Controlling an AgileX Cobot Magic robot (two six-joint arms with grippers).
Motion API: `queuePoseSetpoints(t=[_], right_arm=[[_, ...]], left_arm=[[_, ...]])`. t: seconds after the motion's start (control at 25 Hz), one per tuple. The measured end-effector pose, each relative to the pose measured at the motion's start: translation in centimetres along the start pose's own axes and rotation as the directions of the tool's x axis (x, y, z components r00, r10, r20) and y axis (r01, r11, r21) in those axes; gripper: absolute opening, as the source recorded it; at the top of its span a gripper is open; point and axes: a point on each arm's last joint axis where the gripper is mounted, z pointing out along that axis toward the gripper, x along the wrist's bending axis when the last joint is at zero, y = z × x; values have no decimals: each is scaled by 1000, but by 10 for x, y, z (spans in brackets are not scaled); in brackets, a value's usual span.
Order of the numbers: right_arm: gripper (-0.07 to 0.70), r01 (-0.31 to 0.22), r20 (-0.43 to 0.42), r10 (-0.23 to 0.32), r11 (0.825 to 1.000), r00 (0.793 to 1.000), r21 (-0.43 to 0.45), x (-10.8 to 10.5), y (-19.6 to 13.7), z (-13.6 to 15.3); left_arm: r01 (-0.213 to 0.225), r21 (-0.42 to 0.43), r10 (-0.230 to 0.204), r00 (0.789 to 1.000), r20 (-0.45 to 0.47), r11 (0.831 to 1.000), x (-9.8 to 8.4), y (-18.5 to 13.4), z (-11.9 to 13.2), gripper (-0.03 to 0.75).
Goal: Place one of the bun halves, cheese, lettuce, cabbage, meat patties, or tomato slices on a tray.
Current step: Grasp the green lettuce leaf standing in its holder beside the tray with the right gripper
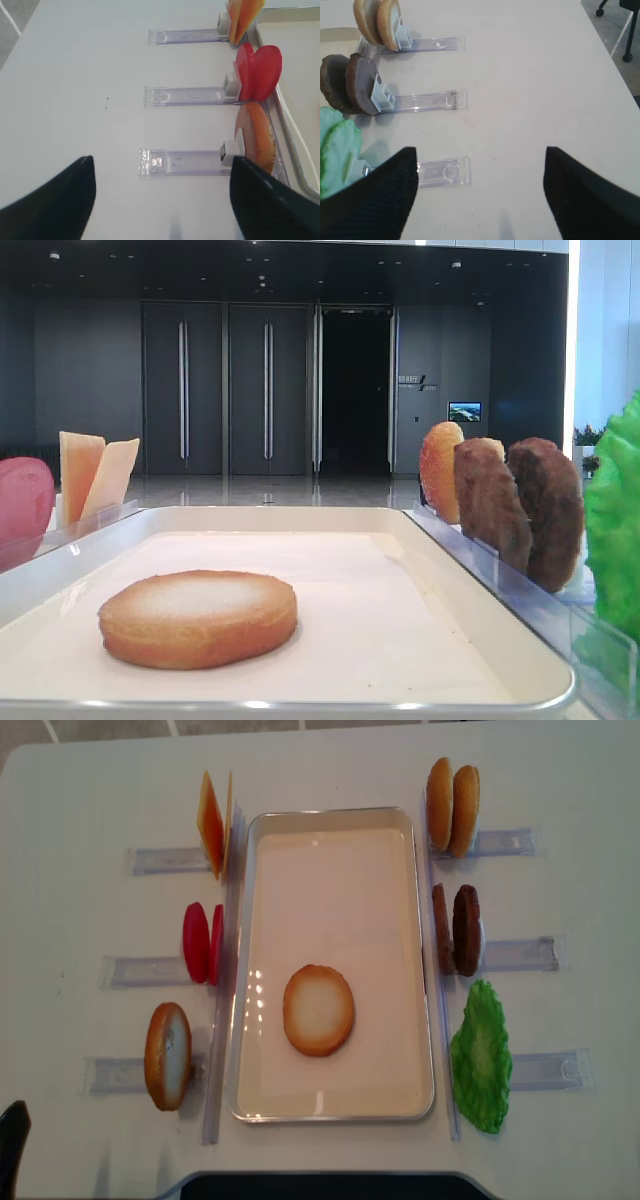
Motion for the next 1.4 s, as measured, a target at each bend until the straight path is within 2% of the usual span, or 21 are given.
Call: queuePoseSetpoints(t=[0.84, 0.92, 1.0, 1.08, 1.2, 1.4], right_arm=[[527, -1, -3, 1, 1000, 1000, -5, 0, 1, -1], [527, -6, -13, 7, 1000, 1000, 18, 1, 3, 1], [527, -14, -22, 16, 997, 1000, 78, 1, 8, 8], [527, -21, -31, 26, 988, 999, 153, 2, 12, 15], [527, -30, -50, 45, 965, 998, 260, 3, 24, 26], [527, -40, -105, 93, 903, 990, 428, 8, 49, 48]], left_arm=[[0, 0, 0, 1000, 0, 1000, 0, 0, 0, 640], [0, 0, 0, 1000, 0, 1000, 0, 0, 0, 640], [0, 0, 0, 1000, 0, 1000, 0, 0, 0, 640], [0, 0, 0, 1000, 0, 1000, 0, 0, 0, 640], [0, 0, 0, 1000, 0, 1000, 0, 0, 0, 640], [0, 0, 0, 1000, 0, 1000, 0, 0, 0, 640]])
